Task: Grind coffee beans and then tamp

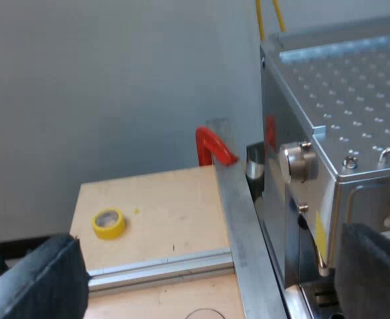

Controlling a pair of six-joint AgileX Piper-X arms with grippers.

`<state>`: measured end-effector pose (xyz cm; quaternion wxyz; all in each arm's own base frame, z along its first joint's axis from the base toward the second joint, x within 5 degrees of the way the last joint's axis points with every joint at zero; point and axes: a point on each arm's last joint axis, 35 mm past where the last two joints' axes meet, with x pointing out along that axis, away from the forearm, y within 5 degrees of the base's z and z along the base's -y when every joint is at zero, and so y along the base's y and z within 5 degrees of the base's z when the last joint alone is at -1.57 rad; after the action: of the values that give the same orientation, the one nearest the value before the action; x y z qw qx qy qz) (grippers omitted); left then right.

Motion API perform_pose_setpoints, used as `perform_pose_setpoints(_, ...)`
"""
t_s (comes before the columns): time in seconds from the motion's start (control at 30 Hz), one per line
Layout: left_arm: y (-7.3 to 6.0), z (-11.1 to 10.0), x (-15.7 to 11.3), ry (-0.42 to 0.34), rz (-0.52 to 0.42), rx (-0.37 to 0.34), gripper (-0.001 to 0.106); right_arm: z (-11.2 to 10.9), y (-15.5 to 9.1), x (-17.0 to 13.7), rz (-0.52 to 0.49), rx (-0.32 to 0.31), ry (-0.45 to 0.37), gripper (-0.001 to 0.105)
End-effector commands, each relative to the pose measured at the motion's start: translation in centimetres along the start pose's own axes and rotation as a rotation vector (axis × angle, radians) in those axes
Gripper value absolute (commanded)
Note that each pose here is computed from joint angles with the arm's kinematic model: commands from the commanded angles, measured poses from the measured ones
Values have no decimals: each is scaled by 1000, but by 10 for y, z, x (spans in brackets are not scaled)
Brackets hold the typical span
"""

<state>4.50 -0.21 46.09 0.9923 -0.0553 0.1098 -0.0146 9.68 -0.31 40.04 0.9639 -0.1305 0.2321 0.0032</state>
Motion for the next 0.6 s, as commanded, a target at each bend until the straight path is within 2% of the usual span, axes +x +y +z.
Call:
perform_pose_setpoints(0.03,2,-6,-19,-13,11,-12,77,-7,1,-22,-6,-12,-31,66)
perform_pose_setpoints(0.27,6,-32,-60,-49,7,-13,77,-23,4,-63,-19,-9,-139,66)
perform_pose_setpoints(0.33,6,-34,-62,-47,7,-13,77,-25,5,-66,-19,-9,-145,66)
perform_pose_setpoints(0.47,11,-69,-88,-53,6,-13,77,-40,10,-90,21,-13,-227,66)
perform_pose_setpoints(0.6,13,-83,-100,-70,4,-14,77,-57,15,-98,16,-10,-269,66)
